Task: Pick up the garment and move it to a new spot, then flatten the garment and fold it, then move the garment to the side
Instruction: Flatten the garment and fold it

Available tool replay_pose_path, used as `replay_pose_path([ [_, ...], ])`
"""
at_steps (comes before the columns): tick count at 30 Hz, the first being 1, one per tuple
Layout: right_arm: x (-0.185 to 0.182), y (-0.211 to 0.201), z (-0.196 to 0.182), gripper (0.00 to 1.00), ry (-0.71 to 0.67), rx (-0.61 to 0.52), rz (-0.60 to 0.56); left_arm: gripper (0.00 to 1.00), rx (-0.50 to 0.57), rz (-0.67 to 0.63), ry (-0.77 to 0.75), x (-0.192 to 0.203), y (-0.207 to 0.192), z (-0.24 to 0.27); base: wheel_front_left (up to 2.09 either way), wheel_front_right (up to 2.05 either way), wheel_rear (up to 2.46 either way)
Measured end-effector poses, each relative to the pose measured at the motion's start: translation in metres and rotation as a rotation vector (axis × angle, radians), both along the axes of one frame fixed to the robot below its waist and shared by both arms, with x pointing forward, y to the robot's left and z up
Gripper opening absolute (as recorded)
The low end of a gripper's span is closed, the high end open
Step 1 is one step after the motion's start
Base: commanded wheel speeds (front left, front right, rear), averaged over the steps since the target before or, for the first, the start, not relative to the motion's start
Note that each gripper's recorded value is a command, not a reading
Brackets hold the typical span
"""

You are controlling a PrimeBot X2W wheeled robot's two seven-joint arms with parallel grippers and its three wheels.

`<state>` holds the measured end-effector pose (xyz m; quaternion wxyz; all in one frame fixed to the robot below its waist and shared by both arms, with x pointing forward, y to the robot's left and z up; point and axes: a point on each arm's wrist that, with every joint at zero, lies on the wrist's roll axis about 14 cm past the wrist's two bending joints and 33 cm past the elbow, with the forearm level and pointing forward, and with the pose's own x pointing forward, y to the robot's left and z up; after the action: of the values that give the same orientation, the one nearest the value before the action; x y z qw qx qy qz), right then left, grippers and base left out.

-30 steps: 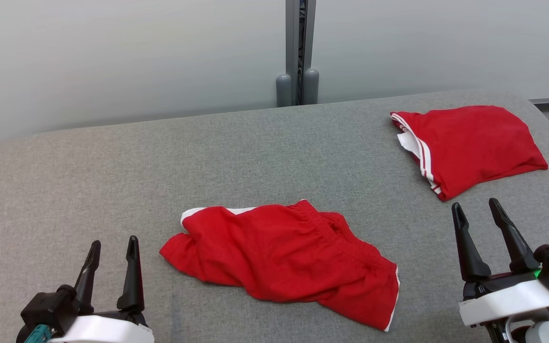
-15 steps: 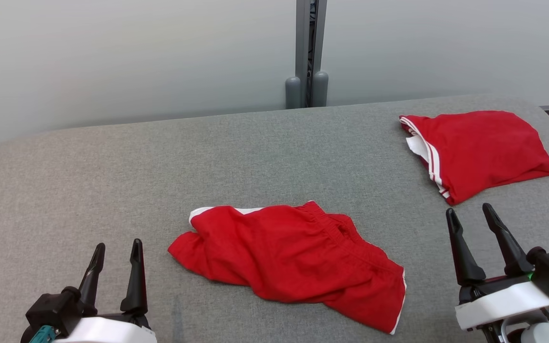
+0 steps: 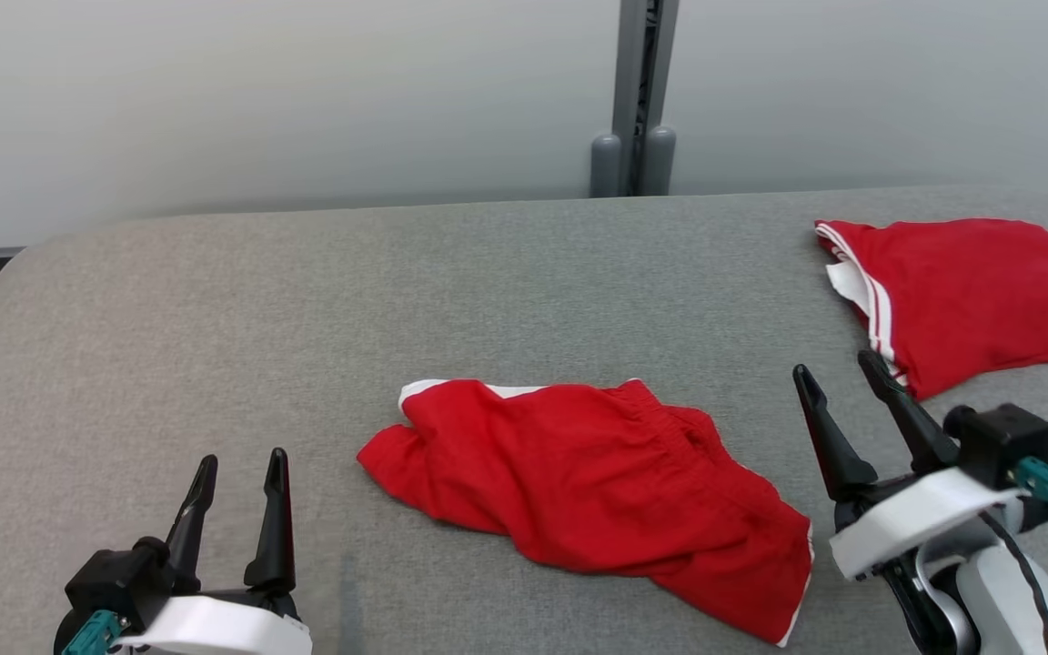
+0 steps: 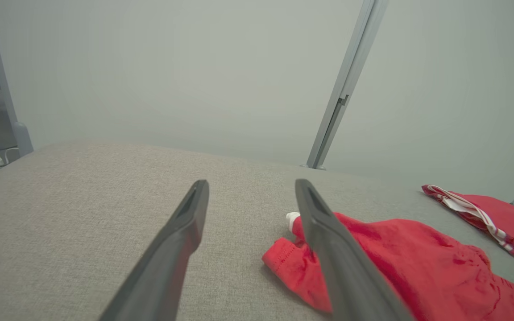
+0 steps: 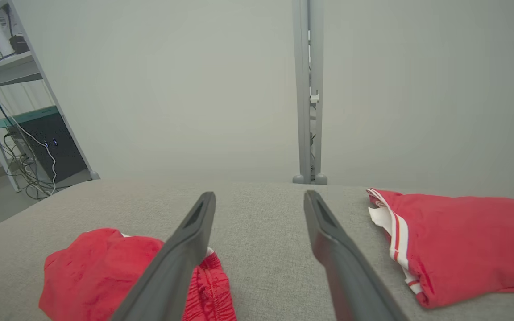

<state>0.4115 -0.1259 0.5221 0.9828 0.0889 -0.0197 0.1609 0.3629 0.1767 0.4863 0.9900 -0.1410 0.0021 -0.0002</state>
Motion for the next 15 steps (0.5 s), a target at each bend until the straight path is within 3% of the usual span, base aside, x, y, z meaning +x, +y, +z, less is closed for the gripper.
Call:
replay_pose_path([
  [5,0.021,0.029,-0.012,1.0,0.134,0.112,0.063,1.0,-0.002,0.039,0.016,-0.005,0.012,-0.005,0.0,0.0,0.0],
  [15,0.053,0.073,-0.063,1.0,0.548,0.103,0.192,1.0,-0.01,0.12,0.031,-0.014,0.035,-0.01,0.0,0.0,0.0],
])
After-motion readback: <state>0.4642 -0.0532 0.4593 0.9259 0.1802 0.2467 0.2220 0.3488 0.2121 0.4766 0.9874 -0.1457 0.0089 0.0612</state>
